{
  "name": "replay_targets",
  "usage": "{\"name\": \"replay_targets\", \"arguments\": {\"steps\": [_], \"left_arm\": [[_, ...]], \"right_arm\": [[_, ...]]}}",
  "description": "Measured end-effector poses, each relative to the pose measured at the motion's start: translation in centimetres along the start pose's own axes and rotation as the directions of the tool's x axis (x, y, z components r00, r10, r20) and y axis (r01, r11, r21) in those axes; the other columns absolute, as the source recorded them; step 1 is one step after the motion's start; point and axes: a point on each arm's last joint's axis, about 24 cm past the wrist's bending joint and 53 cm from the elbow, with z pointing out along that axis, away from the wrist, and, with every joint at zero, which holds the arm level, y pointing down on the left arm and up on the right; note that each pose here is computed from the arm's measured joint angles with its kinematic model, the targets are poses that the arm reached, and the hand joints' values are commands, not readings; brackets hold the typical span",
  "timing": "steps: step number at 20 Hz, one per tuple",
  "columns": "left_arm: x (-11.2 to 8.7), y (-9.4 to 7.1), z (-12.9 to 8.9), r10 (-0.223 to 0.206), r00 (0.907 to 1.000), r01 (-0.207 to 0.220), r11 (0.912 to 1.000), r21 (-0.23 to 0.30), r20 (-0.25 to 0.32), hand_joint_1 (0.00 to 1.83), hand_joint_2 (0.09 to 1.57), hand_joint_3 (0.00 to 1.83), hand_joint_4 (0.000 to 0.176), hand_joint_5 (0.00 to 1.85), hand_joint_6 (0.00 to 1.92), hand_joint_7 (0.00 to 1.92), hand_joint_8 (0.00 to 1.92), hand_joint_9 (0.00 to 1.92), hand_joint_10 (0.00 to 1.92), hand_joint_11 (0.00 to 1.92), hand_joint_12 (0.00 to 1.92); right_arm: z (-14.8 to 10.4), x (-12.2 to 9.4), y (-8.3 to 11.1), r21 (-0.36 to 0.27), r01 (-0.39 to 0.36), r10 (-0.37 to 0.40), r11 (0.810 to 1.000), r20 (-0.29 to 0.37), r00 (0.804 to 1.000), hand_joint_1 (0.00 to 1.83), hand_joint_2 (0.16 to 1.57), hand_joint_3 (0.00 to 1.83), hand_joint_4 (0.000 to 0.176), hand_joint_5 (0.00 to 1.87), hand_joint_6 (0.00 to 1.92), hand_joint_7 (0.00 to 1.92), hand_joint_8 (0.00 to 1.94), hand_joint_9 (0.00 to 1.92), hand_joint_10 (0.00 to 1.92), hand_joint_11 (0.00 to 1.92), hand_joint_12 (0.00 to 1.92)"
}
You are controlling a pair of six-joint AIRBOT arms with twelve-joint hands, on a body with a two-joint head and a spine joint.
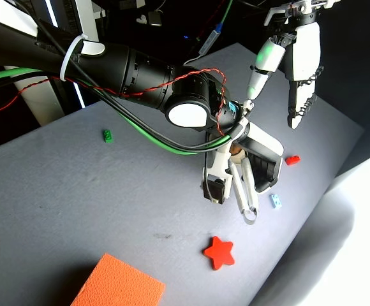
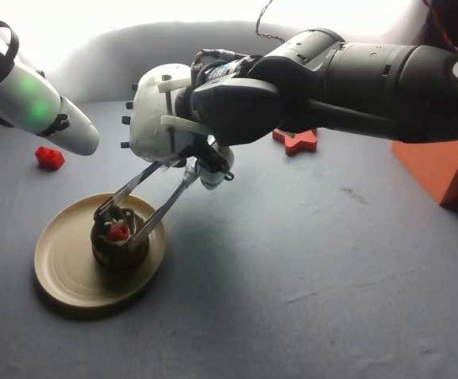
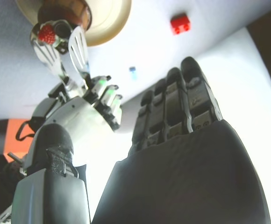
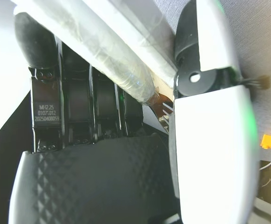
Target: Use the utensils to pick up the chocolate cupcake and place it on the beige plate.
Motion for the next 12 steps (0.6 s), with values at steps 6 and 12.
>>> {"name": "replay_targets", "arguments": {"steps": [6, 12], "left_arm": [[-0.01, 0.0, 0.0, 0.0, 1.0, 0.0, 1.0, 0.0, 0.0, 0.32, 1.15, 0.0, 0.0, 0.04, 0.0, 0.06, 0.0, 0.08, 0.0, 0.0, 0.27], [-0.01, 0.01, 0.0, -0.001, 1.0, 0.001, 1.0, 0.0, 0.0, 0.32, 1.15, 0.0, 0.0, 0.03, 0.0, 0.05, 0.0, 0.07, 0.0, 0.0, 0.21]], "right_arm": [[0.0, -0.1, -0.01, 0.001, 0.0, 0.0, 1.0, 0.004, 1.0, 1.35, 1.22, 0.0, 0.0, 0.72, 1.14, 0.74, 1.42, 0.76, 1.56, 0.81, 1.49], [0.0, -0.18, -0.04, 0.002, 0.014, -0.014, 1.0, 0.008, 1.0, 1.2, 1.22, 0.0, 0.0, 0.78, 1.14, 0.78, 1.51, 0.7, 1.53, 0.77, 1.56]]}}
